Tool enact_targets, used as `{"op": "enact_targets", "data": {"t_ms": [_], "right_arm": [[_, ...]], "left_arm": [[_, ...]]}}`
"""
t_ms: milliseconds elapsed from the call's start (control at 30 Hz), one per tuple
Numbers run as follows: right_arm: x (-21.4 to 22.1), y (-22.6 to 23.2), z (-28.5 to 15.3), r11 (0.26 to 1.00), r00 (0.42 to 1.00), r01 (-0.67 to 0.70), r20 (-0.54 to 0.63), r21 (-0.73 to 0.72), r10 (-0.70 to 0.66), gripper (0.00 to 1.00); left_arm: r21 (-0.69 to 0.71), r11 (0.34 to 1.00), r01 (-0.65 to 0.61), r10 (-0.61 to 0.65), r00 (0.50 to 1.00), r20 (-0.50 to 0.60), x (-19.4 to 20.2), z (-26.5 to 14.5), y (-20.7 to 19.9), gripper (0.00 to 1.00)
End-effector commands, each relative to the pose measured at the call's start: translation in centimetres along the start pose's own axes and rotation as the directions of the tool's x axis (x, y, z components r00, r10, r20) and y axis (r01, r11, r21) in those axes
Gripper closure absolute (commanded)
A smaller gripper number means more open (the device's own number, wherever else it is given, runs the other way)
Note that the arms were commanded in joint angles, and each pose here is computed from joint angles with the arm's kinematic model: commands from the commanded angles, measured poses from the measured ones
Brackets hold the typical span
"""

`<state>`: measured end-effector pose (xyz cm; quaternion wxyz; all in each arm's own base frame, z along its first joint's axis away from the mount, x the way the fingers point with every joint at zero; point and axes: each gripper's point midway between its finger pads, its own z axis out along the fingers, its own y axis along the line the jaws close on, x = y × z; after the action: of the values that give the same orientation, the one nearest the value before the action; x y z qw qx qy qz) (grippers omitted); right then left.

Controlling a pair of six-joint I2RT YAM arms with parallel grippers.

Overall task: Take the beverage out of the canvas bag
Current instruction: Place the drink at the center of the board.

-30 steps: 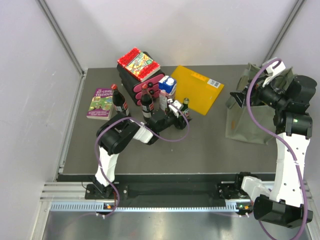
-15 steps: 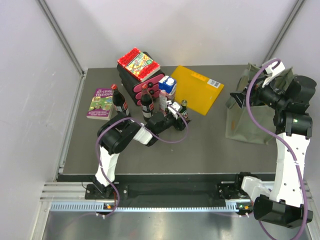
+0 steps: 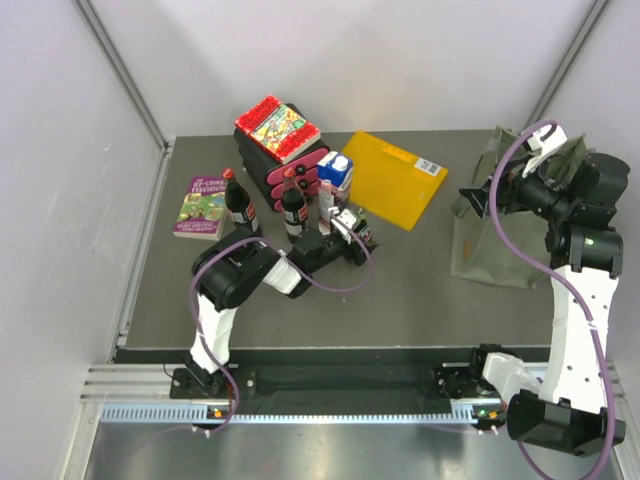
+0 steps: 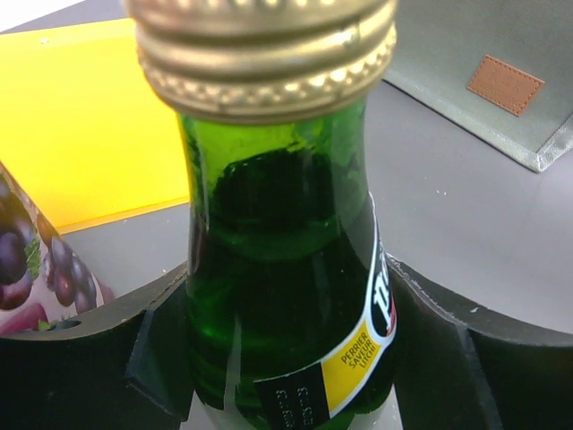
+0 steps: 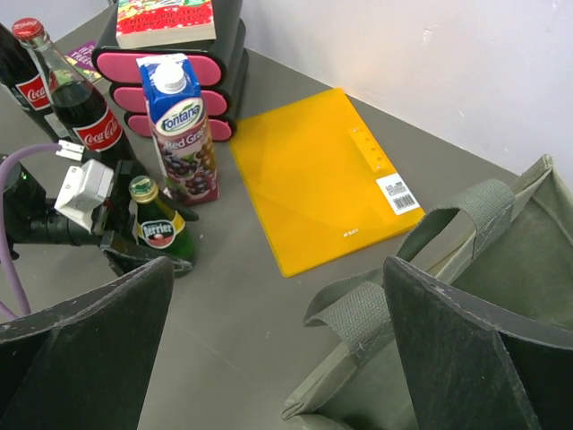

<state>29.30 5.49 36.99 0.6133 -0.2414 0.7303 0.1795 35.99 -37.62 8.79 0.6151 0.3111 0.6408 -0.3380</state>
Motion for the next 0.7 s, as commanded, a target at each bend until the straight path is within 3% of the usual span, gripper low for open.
{"op": "enact_targets", "data": {"t_ms": [0, 267, 300, 333, 533, 600, 667], "right_arm": [[-1.1, 0.6, -0.5, 0.998, 0.998, 0.057, 0.034, -0.004, -0.056, 0.0], [-1.2, 1.2, -1.2, 0.996, 0.996, 0.086, 0.037, 0.003, -0.086, 0.0], [-1.2, 1.1, -1.3, 0.997, 0.996, 0.08, 0.033, 0.006, -0.081, 0.0], [-1.6, 1.1, -1.4, 0.997, 0.996, 0.08, 0.033, 0.011, -0.08, 0.0], [-3.9, 0.3, -2.3, 0.993, 0.995, 0.086, 0.034, 0.075, -0.089, 0.0], [-4.7, -0.5, -2.8, 0.988, 0.995, 0.089, 0.034, 0.129, -0.094, 0.0], [-4.9, -1.9, -3.2, 0.975, 0.997, 0.071, 0.024, 0.211, -0.077, 0.0]], "left_arm": [[0.003, 0.998, -0.057, 0.055, 0.974, 0.221, -8.1, -0.2, -0.4, 0.22], [0.015, 0.997, -0.069, 0.065, 0.979, 0.195, -9.1, -1.2, -1.5, 0.13], [0.014, 0.998, -0.065, 0.061, 0.98, 0.192, -9.1, -1.3, -1.5, 0.1], [0.015, 0.998, -0.062, 0.058, 0.979, 0.197, -9.7, -1.7, -1.6, 0.01], [0.03, 0.999, -0.03, 0.025, 0.987, 0.156, -13.1, -3.5, -3.1, 0.01], [0.033, 0.999, -0.028, 0.022, 0.985, 0.173, -15.7, -4.5, -3.5, 0.01], [0.007, 1.0, 0.0, -0.001, 0.993, 0.117, -15.7, -5.2, -3.3, 0.01]]}}
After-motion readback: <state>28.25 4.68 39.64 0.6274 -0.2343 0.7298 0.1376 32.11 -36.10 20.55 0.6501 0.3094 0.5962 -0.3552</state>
